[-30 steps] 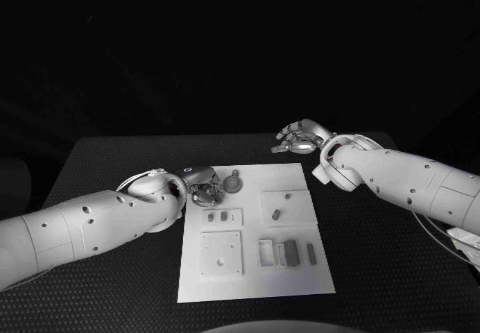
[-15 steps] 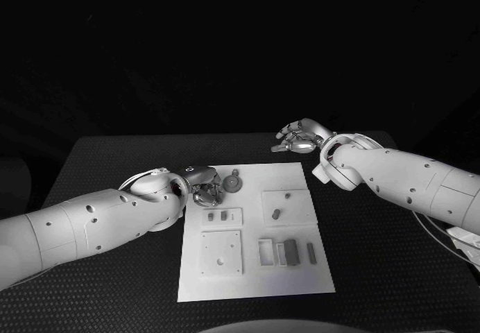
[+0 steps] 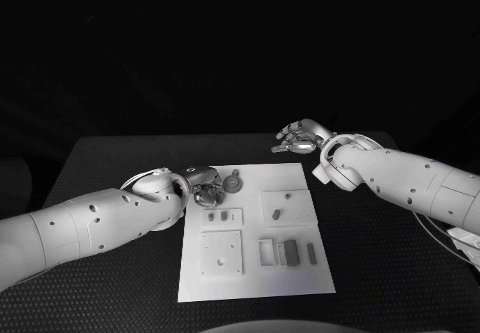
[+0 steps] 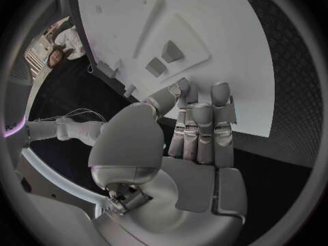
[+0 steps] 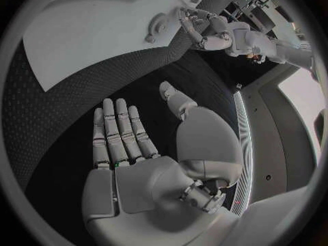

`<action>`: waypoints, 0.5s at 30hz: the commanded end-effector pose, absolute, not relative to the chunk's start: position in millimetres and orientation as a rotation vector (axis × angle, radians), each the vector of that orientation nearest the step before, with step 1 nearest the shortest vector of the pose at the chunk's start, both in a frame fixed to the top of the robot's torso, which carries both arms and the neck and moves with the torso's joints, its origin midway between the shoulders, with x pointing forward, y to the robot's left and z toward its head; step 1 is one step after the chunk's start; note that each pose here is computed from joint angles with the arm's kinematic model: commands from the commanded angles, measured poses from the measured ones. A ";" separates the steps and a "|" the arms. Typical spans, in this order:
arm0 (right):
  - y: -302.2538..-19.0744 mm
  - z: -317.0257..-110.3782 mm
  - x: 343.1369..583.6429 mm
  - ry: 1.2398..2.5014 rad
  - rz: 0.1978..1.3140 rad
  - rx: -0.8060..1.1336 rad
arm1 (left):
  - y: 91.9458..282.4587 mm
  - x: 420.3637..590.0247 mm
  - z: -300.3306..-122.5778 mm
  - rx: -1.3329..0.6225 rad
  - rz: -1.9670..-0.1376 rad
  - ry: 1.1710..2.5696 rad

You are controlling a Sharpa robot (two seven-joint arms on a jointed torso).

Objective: Assemble the parts on the task board

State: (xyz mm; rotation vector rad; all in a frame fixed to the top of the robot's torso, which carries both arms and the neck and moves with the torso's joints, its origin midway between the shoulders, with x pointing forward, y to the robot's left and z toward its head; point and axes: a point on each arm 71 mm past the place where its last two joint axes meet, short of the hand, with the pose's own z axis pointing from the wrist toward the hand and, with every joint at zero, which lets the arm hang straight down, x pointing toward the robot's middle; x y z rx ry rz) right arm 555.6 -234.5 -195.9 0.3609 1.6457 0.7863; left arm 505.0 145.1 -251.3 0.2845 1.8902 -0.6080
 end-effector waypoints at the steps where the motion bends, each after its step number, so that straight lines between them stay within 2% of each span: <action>1: -232.7 -196.1 555.1 1.652 0.798 0.348 | 143.6 500.4 -260.4 0.318 -0.601 1.937; 15: -233.2 -195.9 554.8 1.651 0.798 0.348 | 148.8 502.3 -259.4 0.244 -0.623 1.922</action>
